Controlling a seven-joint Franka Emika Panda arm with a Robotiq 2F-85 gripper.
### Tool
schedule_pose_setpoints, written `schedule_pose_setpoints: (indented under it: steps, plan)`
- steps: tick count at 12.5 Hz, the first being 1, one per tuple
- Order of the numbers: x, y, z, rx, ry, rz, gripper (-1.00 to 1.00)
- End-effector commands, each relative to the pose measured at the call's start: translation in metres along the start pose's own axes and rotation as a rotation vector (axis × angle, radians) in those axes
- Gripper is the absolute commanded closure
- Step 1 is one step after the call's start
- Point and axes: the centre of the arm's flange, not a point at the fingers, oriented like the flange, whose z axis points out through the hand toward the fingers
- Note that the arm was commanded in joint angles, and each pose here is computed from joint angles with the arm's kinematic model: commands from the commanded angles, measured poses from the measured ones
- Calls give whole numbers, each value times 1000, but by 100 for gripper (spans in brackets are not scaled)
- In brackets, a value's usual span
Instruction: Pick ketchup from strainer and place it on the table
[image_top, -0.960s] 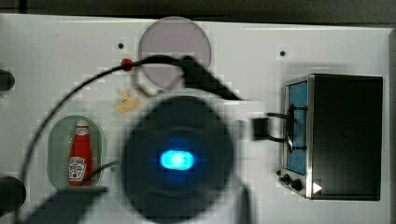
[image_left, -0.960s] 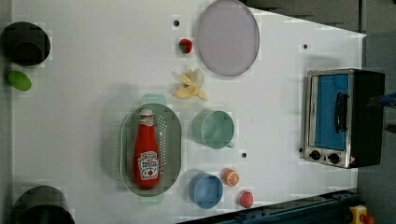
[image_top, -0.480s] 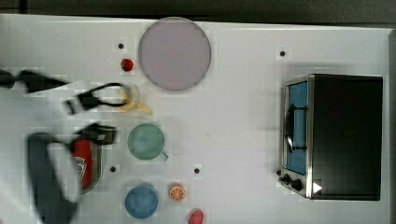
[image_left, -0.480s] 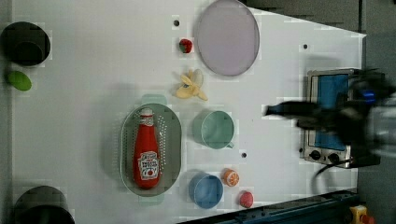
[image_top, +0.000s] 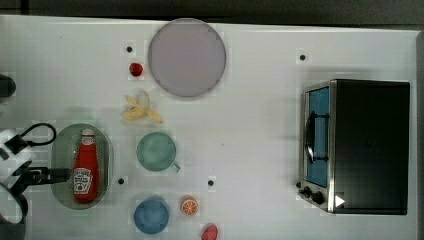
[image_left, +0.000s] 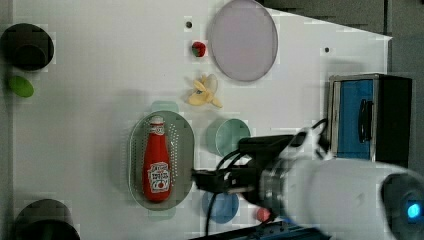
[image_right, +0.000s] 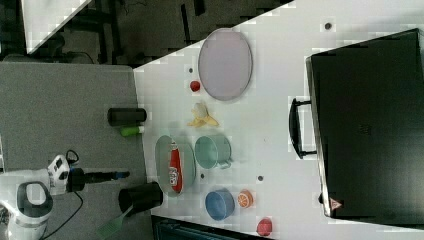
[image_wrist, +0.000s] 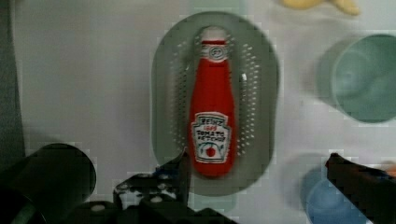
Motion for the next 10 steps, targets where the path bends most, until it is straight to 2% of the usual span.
schedule_pose_setpoints:
  steps: [1, 6, 10]
  plan:
    - [11, 4, 43, 8, -3, 90, -100]
    - [0, -6, 142, 32, 19, 97, -100]
    - [2, -7, 196, 53, -4, 103, -100]
